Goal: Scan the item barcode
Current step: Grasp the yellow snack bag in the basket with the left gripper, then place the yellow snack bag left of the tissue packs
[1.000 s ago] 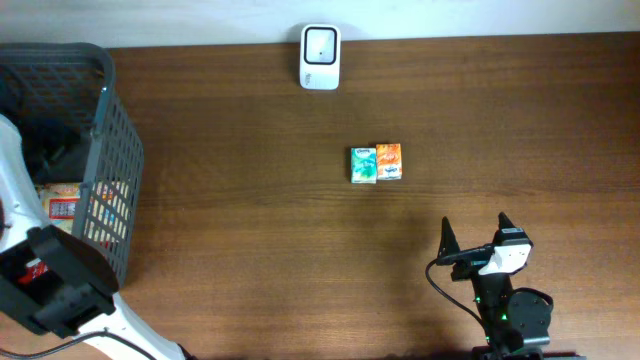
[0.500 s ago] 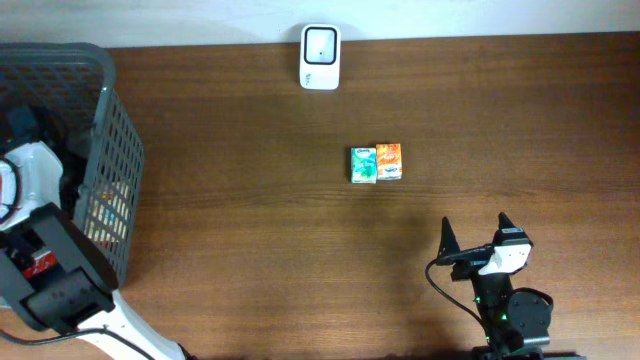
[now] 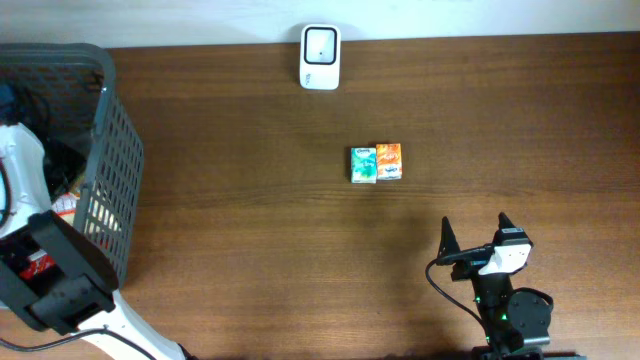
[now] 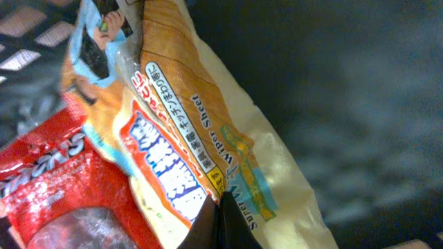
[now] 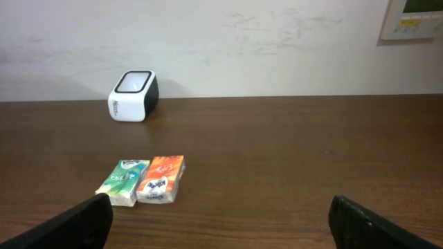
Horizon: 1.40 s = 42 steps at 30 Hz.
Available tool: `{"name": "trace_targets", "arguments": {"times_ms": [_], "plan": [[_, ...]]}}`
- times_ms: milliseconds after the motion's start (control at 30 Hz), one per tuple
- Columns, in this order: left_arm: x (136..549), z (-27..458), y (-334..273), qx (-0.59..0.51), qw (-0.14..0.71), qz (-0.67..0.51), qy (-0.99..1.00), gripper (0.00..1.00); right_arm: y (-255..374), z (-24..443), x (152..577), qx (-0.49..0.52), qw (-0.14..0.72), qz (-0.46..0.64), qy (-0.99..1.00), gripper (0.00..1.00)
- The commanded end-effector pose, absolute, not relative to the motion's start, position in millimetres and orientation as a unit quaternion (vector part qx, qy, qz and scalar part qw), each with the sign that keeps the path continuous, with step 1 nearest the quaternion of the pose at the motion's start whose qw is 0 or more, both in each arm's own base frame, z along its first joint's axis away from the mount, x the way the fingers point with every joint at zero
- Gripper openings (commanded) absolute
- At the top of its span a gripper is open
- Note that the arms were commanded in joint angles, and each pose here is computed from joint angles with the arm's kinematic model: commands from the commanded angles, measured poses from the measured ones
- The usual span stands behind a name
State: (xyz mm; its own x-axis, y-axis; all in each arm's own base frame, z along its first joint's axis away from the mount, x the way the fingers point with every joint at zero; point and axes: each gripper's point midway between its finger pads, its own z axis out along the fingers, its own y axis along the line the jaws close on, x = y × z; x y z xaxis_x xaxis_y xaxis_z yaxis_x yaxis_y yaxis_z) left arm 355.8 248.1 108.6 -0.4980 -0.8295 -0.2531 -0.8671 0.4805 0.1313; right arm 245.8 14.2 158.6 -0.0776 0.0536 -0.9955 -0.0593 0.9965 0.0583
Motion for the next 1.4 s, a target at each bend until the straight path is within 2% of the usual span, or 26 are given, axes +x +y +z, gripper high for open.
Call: {"name": "trace_targets", "arguments": {"times_ms": [0,100,200,233,267,533,567,600,633,700,733,800,867,933,967,1100,1167,1233,1300,1367], "plan": [[355,122,249,-0.492,0.083,0.116,0.859,0.00,13,155,246,0.003,0.677,0.044,0.735,0.99],[352,115,247,-0.491,0.073,0.116,0.860,0.00,13,156,246,0.003,0.677,0.044,0.735,0.98],[337,86,238,-0.489,0.037,0.116,0.864,0.05,13,156,246,0.003,0.677,0.044,0.735,0.99],[330,59,234,-0.488,0.029,0.116,0.865,0.76,13,155,246,0.003,0.677,0.044,0.735,0.99],[331,50,235,-0.488,0.034,0.116,0.864,0.99,13,156,246,0.003,0.677,0.044,0.735,0.99],[351,38,247,-0.492,0.090,0.116,0.858,1.00,13,156,246,0.003,0.677,0.044,0.735,0.99],[352,35,247,-0.489,0.092,0.116,0.860,0.96,13,156,246,0.003,0.677,0.044,0.735,0.99],[350,33,246,-0.482,0.089,0.117,0.864,0.75,13,155,246,0.003,0.677,0.044,0.735,0.99],[347,28,244,-0.482,0.084,0.117,0.864,0.47,13,155,246,0.003,0.677,0.044,0.735,0.99],[342,25,242,-0.481,0.076,0.117,0.865,0.12,13,155,246,0.003,0.677,0.044,0.735,0.99],[341,25,241,-0.479,0.074,0.117,0.867,0.00,13,155,246,0.003,0.677,0.044,0.735,0.99],[342,38,241,-0.477,0.071,0.117,0.868,0.00,13,155,246,0.003,0.677,0.044,0.735,0.99],[352,78,247,-0.478,0.101,0.118,0.864,0.00,13,155,246,0.003,0.677,0.044,0.735,0.99],[363,140,253,-0.480,0.158,0.118,0.855,0.00,13,156,246,0.003,0.677,0.044,0.735,0.99],[367,199,256,-0.480,0.223,0.119,0.840,0.00,13,155,246,0.003,0.677,0.044,0.735,0.99],[355,327,239,-0.453,0.382,0.100,0.799,0.00,13,155,246,0.003,0.677,0.044,0.735,0.98],[345,389,201,-0.390,0.467,0.040,0.793,0.00,13,155,246,0.003,0.677,0.044,0.735,0.99],[346,424,156,-0.324,0.515,-0.054,0.792,0.00,13,155,246,0.003,0.677,0.044,0.735,0.99],[352,450,95,-0.213,0.542,-0.139,0.801,0.00,13,155,246,0.003,0.677,0.044,0.735,0.99],[360,452,33,-0.106,0.533,-0.188,0.818,0.00,13,155,246,0.003,0.677,0.044,0.735,0.99]]}}
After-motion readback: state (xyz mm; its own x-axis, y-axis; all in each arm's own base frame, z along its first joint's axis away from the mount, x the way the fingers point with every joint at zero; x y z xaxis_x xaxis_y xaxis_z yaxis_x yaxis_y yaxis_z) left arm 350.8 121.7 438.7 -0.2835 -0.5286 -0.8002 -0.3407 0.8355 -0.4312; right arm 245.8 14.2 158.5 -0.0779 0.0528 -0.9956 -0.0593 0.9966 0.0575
